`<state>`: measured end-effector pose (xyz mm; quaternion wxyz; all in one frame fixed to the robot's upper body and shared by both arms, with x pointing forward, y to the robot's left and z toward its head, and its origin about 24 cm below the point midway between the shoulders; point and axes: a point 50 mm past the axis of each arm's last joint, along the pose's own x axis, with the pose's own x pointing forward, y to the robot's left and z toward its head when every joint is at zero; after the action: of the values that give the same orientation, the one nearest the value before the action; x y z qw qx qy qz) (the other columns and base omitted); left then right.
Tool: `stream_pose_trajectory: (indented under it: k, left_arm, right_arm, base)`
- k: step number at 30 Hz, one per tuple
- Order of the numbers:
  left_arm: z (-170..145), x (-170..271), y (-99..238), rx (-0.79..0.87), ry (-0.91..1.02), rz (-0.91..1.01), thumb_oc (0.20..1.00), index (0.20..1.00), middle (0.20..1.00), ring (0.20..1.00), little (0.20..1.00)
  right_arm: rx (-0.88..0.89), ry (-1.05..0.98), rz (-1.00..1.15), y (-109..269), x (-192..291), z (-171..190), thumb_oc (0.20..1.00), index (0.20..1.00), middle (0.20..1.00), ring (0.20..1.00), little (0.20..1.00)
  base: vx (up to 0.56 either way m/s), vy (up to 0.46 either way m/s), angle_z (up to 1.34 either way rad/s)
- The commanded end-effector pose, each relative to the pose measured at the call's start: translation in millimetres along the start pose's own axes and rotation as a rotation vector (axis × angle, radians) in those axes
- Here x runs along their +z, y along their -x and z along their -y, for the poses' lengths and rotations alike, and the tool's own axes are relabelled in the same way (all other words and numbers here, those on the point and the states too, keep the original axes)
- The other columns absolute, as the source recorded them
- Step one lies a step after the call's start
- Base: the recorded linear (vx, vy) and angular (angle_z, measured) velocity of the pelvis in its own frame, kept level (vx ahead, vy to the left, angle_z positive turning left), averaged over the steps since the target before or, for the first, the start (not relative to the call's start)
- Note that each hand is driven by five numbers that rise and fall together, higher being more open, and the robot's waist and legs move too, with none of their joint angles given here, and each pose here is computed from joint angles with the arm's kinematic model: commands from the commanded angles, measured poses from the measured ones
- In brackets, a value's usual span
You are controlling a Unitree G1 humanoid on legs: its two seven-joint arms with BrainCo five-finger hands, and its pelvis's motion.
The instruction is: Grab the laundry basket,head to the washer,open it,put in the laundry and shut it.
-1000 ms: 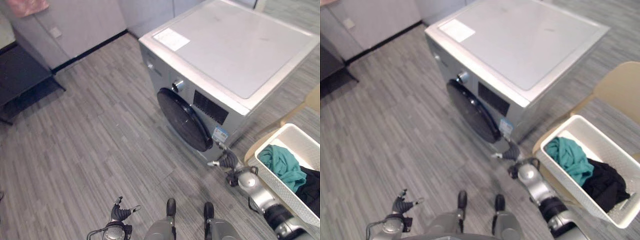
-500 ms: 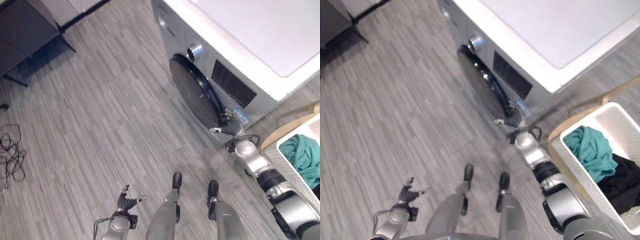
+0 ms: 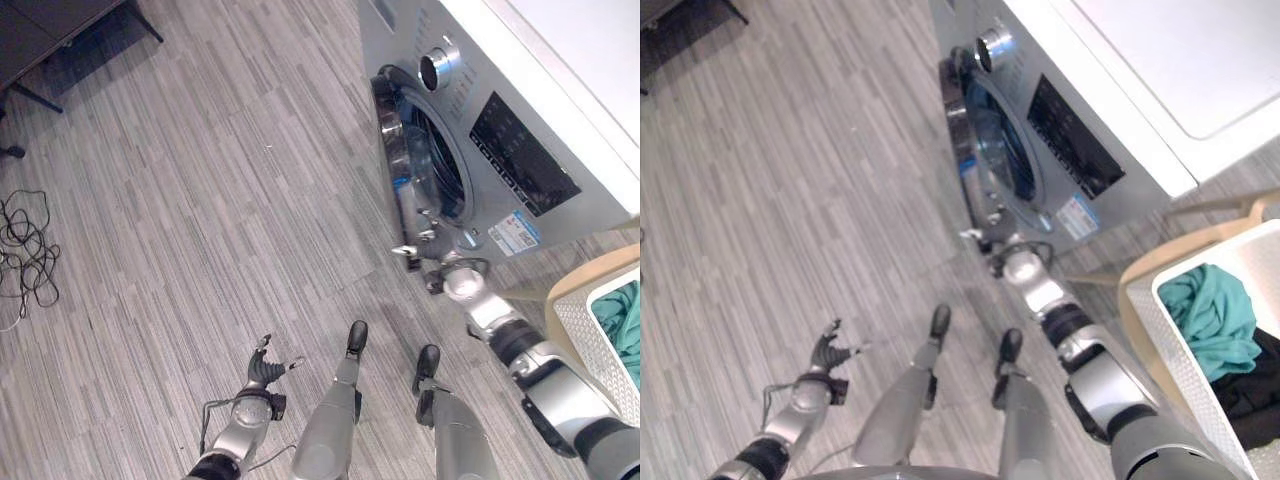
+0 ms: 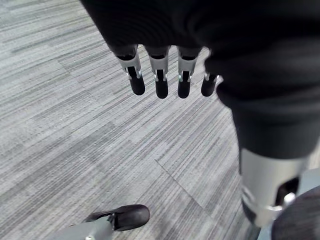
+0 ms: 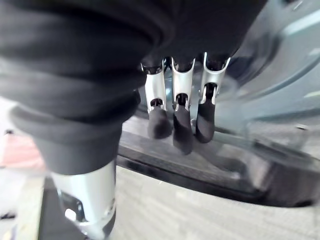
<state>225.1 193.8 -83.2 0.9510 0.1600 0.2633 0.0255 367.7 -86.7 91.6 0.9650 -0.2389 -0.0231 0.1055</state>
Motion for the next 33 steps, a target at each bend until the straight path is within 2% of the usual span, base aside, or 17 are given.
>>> stream_pose_trajectory:
  k: [1,2,3,6,9,13,17,18,19,20,22,24,25,26,30,33]
  left_arm:
    - [-21.2,19.6,-13.9,0.081,-0.037,0.051,1.000,1.000,1.000,1.000,1.000]
    - [-21.2,19.6,-13.9,0.081,-0.037,0.051,1.000,1.000,1.000,1.000,1.000]
    - [-20.5,23.6,-16.1,0.087,-0.032,0.061,1.000,1.000,1.000,1.000,1.000]
    - [-21.7,27.3,-16.8,0.092,-0.034,0.079,1.000,1.000,1.000,1.000,1.000]
    - [-29.7,30.3,-17.0,0.118,-0.028,0.093,1.000,1.000,1.000,1.000,1.000]
    - [-36.8,40.5,-16.9,0.136,-0.025,0.136,1.000,1.000,1.000,1.000,1.000]
    - [-34.1,55.8,-16.4,0.140,0.003,0.194,1.000,1.000,1.000,1.000,1.000]
    - [-33.9,56.0,-16.5,0.139,0.003,0.194,1.000,1.000,1.000,1.000,1.000]
    - [-32.5,63.3,-17.5,0.144,0.004,0.218,1.000,1.000,1.000,1.000,1.000]
    - [-30.8,89.4,-23.2,0.164,0.001,0.290,1.000,1.000,1.000,1.000,1.000]
    - [-33.5,99.8,-26.1,0.186,-0.010,0.312,1.000,1.000,1.000,1.000,1.000]
    - [-50.3,129.3,-36.7,0.256,-0.012,0.348,1.000,1.000,1.000,1.000,1.000]
    - [-64.0,141.8,-41.6,0.305,-0.023,0.350,1.000,1.000,1.000,1.000,1.000]
    - [-64.1,142.2,-41.7,0.305,-0.023,0.351,1.000,1.000,1.000,1.000,1.000]
    - [-129.6,168.2,-44.3,0.493,-0.126,0.334,1.000,1.000,1.000,1.000,1.000]
    - [-175.0,164.1,-37.6,0.639,-0.145,0.247,1.000,1.000,1.000,1.000,1.000]
  right_arm:
    - [0.379,-0.200,0.548,15.0,157.2,-88.4,1.000,1.000,1.000,1.000,1.000]
    - [0.379,-0.200,0.548,15.0,157.2,-88.4,1.000,1.000,1.000,1.000,1.000]
    - [0.485,-0.269,0.673,35.4,192.2,-109.9,1.000,1.000,1.000,1.000,1.000]
    - [0.467,-0.222,0.731,39.5,197.3,-108.1,1.000,1.000,1.000,1.000,1.000]
    - [0.338,-0.108,0.644,19.6,168.5,-85.9,1.000,1.000,1.000,1.000,1.000]
    - [0.207,-0.009,0.414,-3.7,107.6,-49.0,1.000,1.000,1.000,1.000,1.000]
    - [0.196,-0.016,0.313,12.0,57.3,-32.1,1.000,1.000,1.000,1.000,1.000]
    - [0.195,-0.016,0.313,12.0,57.2,-31.9,1.000,1.000,1.000,1.000,1.000]
    - [0.201,-0.037,0.299,21.2,46.0,-28.8,1.000,1.000,1.000,1.000,1.000]
    - [0.207,-0.068,0.286,35.0,29.7,-23.9,1.000,1.000,1.000,1.000,1.000]
    - [0.208,-0.066,0.255,43.3,16.1,-21.1,1.000,1.000,1.000,1.000,1.000]
    - [0.227,-0.071,0.148,63.9,-21.1,-21.5,1.000,1.000,1.000,1.000,1.000]
    - [0.227,-0.080,0.109,70.0,-33.4,-20.6,1.000,1.000,1.000,1.000,1.000]
    - [0.227,-0.080,0.110,69.8,-33.2,-20.4,1.000,1.000,1.000,1.000,1.000]
    - [0.190,-0.054,0.067,90.6,-55.5,-4.2,1.000,1.000,1.000,1.000,1.000]
    - [0.161,-0.060,0.082,102.1,-58.6,8.6,1.000,1.000,1.000,1.000,1.000]
  base:
    - [0.02,-0.060,0.18]
    - [0.05,-0.101,0.37]
    - [0.07,-0.103,0.39]
    - [0.05,-0.070,0.52]
    - [0.03,0.000,0.77]
    - [-0.02,0.008,0.47]
    - [-0.02,0.051,-0.33]
    - [-0.03,0.084,-0.51]
    - [-0.04,0.082,-0.71]
    - [-0.05,0.112,-0.68]
    - [-0.04,0.087,-0.81]
    - [-0.03,0.103,-0.93]
    - [-0.02,0.070,-0.56]
    - [-0.02,0.081,-0.69]
    - [0.00,0.054,-0.77]
    - [0.01,0.027,-0.58]
